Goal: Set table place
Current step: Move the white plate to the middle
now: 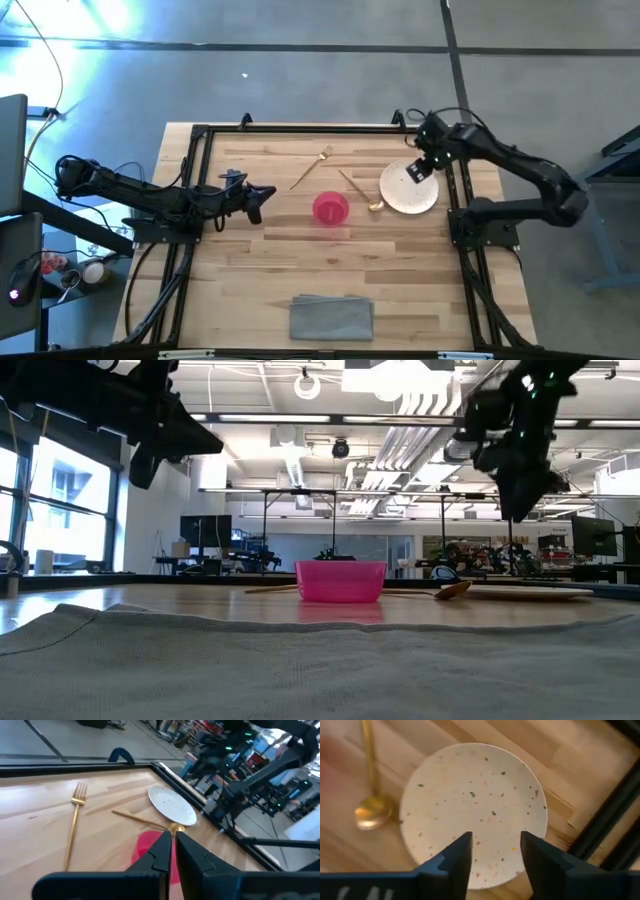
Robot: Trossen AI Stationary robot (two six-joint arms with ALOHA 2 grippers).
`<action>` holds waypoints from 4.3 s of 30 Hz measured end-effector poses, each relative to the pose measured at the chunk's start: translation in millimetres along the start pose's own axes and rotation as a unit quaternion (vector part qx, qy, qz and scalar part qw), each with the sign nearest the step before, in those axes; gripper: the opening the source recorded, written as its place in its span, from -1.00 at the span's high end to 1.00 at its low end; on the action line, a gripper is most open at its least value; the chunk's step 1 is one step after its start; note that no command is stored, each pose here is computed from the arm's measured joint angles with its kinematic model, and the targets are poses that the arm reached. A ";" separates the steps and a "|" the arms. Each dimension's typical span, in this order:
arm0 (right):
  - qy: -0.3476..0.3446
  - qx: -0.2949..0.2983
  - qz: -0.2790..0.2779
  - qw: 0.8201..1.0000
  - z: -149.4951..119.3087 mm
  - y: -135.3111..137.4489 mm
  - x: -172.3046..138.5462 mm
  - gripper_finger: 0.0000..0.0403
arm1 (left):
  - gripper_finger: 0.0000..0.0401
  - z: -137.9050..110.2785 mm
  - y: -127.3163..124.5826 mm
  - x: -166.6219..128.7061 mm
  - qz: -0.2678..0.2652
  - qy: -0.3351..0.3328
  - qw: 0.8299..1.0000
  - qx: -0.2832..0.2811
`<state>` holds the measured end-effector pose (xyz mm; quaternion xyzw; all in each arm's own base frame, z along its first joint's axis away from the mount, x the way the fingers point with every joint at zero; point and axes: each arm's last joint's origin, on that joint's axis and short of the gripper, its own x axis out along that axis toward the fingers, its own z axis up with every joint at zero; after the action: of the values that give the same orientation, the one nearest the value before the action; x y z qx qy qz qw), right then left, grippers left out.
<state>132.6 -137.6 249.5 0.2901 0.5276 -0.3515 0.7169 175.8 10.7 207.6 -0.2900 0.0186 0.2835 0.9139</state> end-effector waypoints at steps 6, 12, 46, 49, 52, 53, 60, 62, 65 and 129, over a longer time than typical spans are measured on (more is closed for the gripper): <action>-0.022 0.060 0.064 0.996 14.2 -43.8 28.6 0.10 | 0.93 -0.4 -0.4 0.0 -0.007 0.006 1.000 0.000; 0.029 0.073 0.059 0.995 19.9 -59.4 56.8 0.10 | 0.93 -0.3 -0.3 0.0 -0.006 0.005 1.000 0.000; 0.235 0.121 -0.029 0.964 77.5 -42.0 133.7 0.10 | 0.93 -5.2 2.5 -0.2 -0.004 0.037 0.999 0.027; 0.207 0.109 -0.019 0.972 83.1 -26.9 137.6 0.10 | 0.93 -5.2 2.5 -0.2 -0.004 0.037 0.999 0.027; 0.177 0.088 -0.012 0.980 91.9 -12.2 137.1 0.10 | 0.93 -5.2 2.5 -0.2 -0.005 0.037 0.999 0.028; 0.167 0.082 -0.009 0.982 95.7 -7.9 136.1 0.10 | 0.93 -5.2 2.5 -0.2 -0.005 0.037 0.999 0.028; 0.134 0.061 -0.001 0.989 113.6 7.7 123.5 0.10 | 0.93 -5.2 2.5 -0.2 -0.005 0.037 0.999 0.028; 0.140 0.063 -0.003 0.988 115.4 7.7 119.6 0.10 | 0.93 -5.2 2.5 -0.2 -0.005 0.036 0.999 0.028; 0.165 0.060 -0.027 0.984 112.6 5.8 112.1 0.10 | 0.93 -5.2 2.5 -0.2 -0.005 0.037 0.999 0.028; 0.041 0.289 0.025 0.956 -34.7 -24.4 108.4 0.82 | 0.93 -6.1 2.5 -0.3 -0.011 0.046 0.998 0.030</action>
<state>115.0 -146.0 134.7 0.5123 0.4249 -0.4590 0.5885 175.0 9.0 201.2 -0.2753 0.0659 0.2591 0.9234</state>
